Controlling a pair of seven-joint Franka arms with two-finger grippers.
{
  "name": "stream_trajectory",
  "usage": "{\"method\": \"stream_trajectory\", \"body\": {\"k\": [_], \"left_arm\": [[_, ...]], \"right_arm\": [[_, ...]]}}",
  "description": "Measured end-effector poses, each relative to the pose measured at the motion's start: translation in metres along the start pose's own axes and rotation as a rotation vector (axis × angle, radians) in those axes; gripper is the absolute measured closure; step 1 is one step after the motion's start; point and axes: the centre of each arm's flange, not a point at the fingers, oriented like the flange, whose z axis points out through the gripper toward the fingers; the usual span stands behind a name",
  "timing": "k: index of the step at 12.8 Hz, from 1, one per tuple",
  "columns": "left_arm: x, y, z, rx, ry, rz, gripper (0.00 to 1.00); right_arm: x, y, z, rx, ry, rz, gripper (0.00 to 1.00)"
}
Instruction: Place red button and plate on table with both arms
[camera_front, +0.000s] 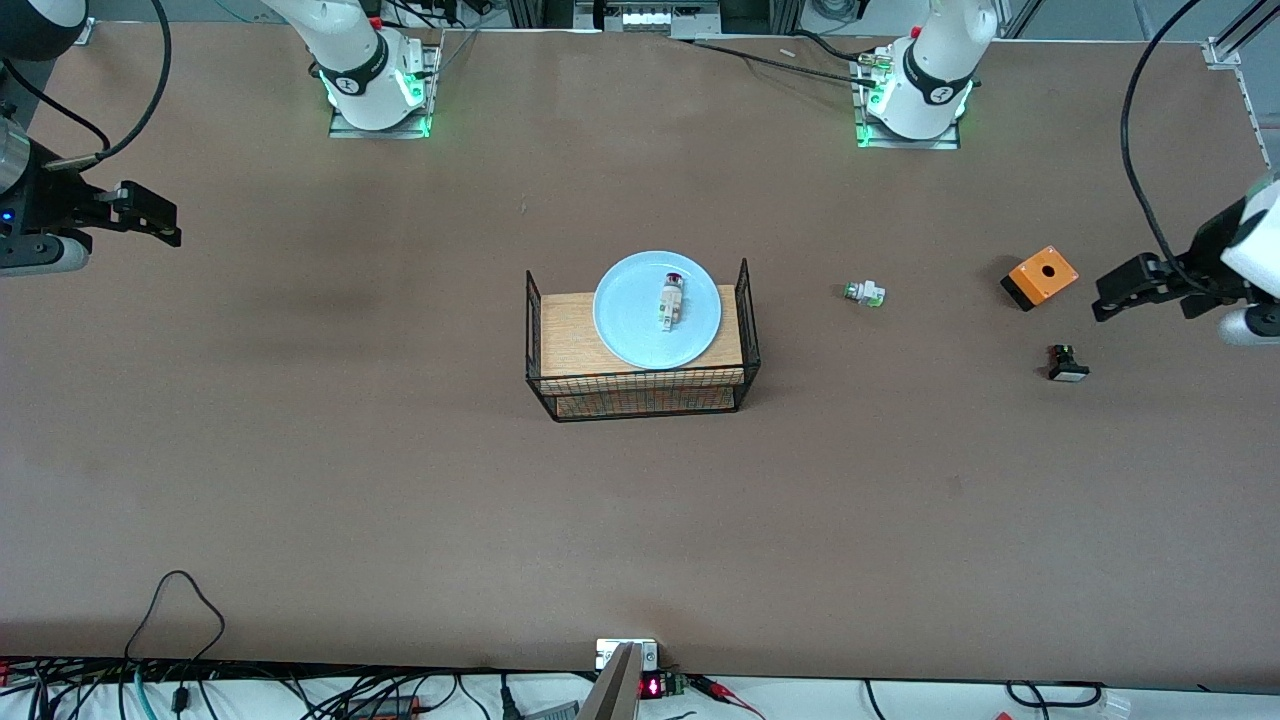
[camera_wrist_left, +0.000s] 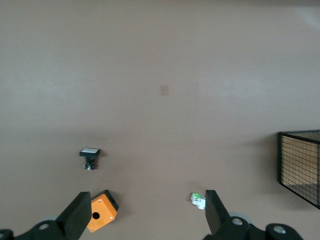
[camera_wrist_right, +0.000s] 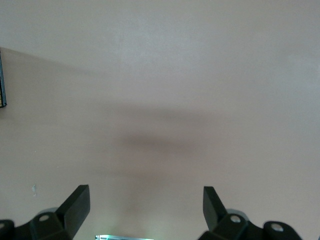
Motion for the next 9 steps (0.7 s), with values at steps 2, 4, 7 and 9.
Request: {"method": "stream_trajectory", "body": {"k": [2,4,7,9], "left_arm": [[-0.01,0.042,0.009,-0.004,-0.075,0.076,0.0],[-0.018,0.095,0.024,-0.012,-0.128,0.173,0.0],[-0.025,0.164,0.066,-0.047,-0.219,0.29,0.0],[-0.029,0.191,0.081,-0.127,-0.258,0.321,0.0]], "right_arm": [[0.0,0.0,0.0,0.0,-0.001,0.0,0.0],[0.0,0.001,0.0,0.0,-0.001,0.002,0.0],[0.0,0.0,0.001,0.0,-0.001,0.0,0.0],[0.0,-0.001,0.001,0.0,-0.001,-0.001,0.0]]}}
